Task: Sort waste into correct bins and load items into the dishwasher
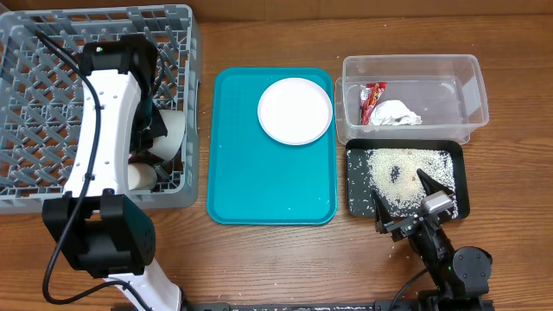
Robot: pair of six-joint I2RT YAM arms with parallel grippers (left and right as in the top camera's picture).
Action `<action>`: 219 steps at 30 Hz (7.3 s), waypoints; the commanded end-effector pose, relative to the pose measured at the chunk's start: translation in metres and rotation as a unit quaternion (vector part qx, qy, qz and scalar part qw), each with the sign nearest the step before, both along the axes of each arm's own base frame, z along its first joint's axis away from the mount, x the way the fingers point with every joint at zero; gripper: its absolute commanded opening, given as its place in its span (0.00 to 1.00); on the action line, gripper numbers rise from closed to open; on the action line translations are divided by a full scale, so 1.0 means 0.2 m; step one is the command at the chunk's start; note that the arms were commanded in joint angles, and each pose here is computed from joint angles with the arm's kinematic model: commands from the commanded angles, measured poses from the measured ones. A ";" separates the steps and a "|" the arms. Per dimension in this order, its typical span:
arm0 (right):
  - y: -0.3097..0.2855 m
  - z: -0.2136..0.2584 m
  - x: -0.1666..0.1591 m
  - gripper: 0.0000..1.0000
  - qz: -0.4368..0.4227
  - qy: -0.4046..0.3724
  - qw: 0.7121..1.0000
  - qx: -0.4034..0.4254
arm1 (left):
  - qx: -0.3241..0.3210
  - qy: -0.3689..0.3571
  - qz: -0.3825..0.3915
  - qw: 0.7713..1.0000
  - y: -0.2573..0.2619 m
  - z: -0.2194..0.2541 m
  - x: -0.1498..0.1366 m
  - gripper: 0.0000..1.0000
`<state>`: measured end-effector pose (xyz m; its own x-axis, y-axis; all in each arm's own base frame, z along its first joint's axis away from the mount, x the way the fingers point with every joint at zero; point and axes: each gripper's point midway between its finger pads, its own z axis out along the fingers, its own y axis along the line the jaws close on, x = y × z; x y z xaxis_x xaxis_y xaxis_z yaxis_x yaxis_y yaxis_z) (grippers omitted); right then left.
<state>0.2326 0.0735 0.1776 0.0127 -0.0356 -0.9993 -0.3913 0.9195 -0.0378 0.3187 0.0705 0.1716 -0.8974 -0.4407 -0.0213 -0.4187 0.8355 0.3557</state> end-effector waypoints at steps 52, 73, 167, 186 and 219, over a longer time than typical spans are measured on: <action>0.00 -0.01 0.00 1.00 -0.002 -0.002 1.000 0.002 | -0.075 -0.159 -0.029 0.984 -0.03 -0.13 0.38 0.04; 0.00 -0.01 0.00 1.00 -0.002 -0.002 1.000 0.002 | -0.074 -0.107 -0.081 0.988 -0.05 0.36 0.14 0.49; 0.00 -0.01 0.00 1.00 -0.002 -0.002 1.000 0.002 | 0.337 -0.131 0.019 0.932 0.70 0.45 -0.02 0.04; 0.00 -0.01 0.00 1.00 -0.002 -0.002 1.000 0.002 | 0.158 -0.202 -0.012 0.967 0.46 0.52 0.07 1.00; 0.00 -0.01 0.00 1.00 -0.002 -0.002 1.000 0.002 | -0.067 -0.493 -0.425 0.756 -0.58 1.37 -0.53 1.00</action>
<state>0.2326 0.0735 0.1775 0.0123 -0.0357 -0.9993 -0.3916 0.9193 -0.0376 0.2101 -0.0433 0.4479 -0.5042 0.0683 -0.8609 0.2318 0.9710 -0.0588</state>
